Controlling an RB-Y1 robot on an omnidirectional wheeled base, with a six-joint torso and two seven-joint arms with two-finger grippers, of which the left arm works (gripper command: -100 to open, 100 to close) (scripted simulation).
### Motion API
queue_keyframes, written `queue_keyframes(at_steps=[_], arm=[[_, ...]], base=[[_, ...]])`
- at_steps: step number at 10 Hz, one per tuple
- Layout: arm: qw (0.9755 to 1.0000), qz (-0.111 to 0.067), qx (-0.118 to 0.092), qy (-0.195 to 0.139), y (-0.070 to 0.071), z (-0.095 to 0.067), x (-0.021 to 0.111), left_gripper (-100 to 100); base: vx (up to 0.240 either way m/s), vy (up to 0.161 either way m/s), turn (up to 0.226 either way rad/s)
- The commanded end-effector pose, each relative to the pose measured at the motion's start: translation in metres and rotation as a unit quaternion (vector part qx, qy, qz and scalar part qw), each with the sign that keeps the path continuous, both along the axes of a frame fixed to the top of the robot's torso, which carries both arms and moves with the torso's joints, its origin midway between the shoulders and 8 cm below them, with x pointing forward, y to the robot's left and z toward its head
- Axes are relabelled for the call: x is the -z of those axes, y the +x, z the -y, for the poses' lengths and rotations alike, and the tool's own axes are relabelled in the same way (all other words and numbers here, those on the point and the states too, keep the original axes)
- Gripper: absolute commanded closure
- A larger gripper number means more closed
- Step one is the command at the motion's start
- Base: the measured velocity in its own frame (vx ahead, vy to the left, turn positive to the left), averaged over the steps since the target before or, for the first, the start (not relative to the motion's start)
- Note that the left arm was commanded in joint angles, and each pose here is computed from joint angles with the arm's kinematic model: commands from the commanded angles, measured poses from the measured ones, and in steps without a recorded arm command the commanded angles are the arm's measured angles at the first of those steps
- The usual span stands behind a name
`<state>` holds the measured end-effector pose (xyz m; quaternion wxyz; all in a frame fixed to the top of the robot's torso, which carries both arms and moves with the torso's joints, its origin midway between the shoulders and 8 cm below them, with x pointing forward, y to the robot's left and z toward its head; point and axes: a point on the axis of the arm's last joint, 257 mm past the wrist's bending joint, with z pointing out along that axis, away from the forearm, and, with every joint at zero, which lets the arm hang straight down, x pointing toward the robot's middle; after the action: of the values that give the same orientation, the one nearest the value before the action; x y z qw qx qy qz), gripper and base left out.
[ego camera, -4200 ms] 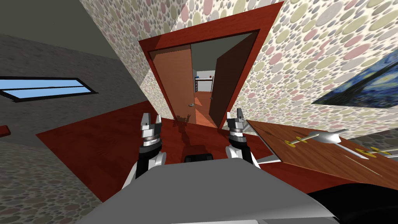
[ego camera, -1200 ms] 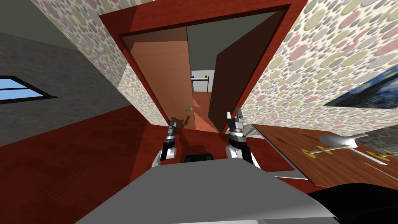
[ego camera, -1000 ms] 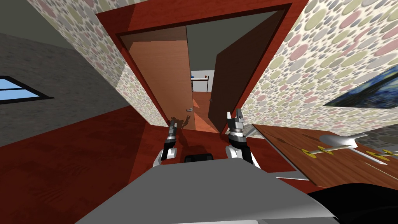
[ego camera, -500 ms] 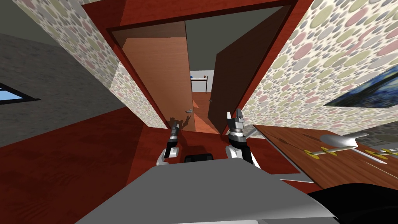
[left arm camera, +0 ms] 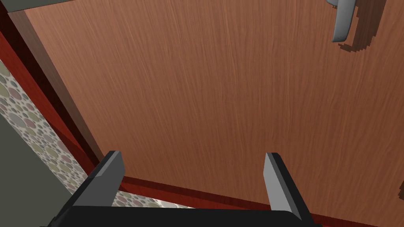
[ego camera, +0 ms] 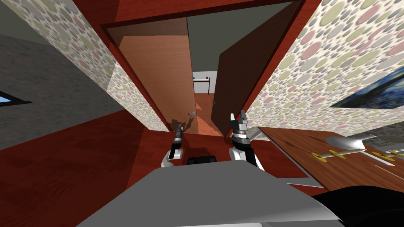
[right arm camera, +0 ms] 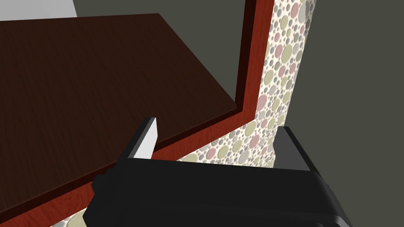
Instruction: Push the door open
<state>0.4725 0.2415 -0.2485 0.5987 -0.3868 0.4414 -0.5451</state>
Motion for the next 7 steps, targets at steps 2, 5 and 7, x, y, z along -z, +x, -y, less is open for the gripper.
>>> queue_keyframes(at_steps=[2,5,7], arm=[[0.9998,-0.017,0.003,-0.005,0.005,0.005,0.018,-100],[0.9991,-0.040,0.007,-0.011,0.010,0.012,0.040,-100],[0.9984,-0.054,0.010,-0.015,0.013,0.018,0.054,-100]], base=[[0.065,0.032,-0.040],[0.101,0.050,-0.041],[0.092,0.039,-0.042]])
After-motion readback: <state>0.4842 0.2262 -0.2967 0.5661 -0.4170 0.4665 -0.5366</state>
